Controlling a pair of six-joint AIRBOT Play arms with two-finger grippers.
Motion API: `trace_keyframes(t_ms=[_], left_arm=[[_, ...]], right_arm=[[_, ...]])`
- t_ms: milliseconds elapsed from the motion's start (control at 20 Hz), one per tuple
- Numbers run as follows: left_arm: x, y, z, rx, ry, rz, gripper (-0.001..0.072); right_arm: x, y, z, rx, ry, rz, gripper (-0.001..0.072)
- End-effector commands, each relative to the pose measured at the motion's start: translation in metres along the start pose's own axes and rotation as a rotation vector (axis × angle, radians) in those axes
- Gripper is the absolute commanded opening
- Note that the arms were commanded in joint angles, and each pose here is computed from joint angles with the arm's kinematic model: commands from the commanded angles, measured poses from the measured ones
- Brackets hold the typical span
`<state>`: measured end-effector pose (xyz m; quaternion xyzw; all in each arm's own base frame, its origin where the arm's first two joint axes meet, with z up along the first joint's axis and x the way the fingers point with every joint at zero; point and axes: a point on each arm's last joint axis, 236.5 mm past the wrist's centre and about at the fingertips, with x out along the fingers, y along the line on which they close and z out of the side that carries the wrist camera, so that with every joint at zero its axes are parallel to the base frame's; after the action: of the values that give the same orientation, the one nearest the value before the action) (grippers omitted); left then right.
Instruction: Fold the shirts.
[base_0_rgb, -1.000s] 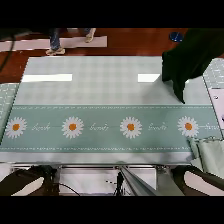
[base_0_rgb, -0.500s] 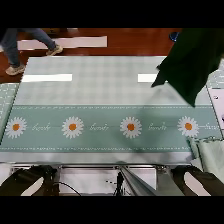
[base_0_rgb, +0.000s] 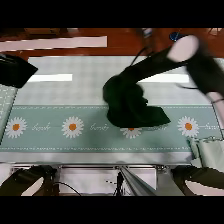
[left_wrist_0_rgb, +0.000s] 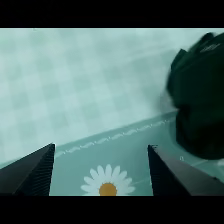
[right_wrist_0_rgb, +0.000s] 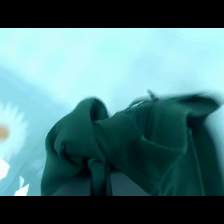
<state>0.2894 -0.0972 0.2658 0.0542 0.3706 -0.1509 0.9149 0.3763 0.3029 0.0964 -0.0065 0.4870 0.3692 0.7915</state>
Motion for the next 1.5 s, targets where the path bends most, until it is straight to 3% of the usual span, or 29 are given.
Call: trace_keyframes(t_ms=[0,100,150,250,450,600,800,1050,1450], left_arm=[[0.018,-0.004,-0.024,-0.002,0.085,-0.018,0.0708],[0.032,-0.004,-0.04,0.001,0.137,-0.018,0.0708],[0.04,-0.003,-0.047,0.0,0.157,-0.018,0.0708],[0.059,-0.003,-0.059,-0.003,0.18,-0.017,0.0708],[0.103,-0.005,-0.086,-0.014,0.202,-0.028,0.0708],[0.13,-0.013,-0.125,-0.038,0.28,-0.06,0.0708],[0.153,-0.049,-0.188,-0.07,0.442,-0.215,0.0708],[0.177,-0.072,-0.242,-0.168,0.56,-0.315,0.0708],[0.195,-0.051,-0.19,-0.645,0.371,-0.591,0.0707]], right_arm=[[0.103,0.07,-0.057,-0.09,0.196,0.084,0.0095],[0.119,0.091,-0.071,-0.138,0.226,0.099,0.049],[0.117,0.092,-0.072,-0.156,0.227,0.093,0.0534],[0.092,0.077,-0.058,-0.19,0.19,0.043,0.0539],[-0.021,-0.016,-0.004,-0.179,0.014,-0.222,0.0561],[-0.124,-0.106,0.0,-0.051,-0.078,-0.441,0.0562],[-0.208,-0.209,-0.05,0.205,-0.055,-0.619,0.0561],[-0.238,-0.277,-0.108,0.44,-0.038,-0.651,0.0561],[-0.208,-0.283,-0.13,0.497,-0.045,-0.548,0.0561]])
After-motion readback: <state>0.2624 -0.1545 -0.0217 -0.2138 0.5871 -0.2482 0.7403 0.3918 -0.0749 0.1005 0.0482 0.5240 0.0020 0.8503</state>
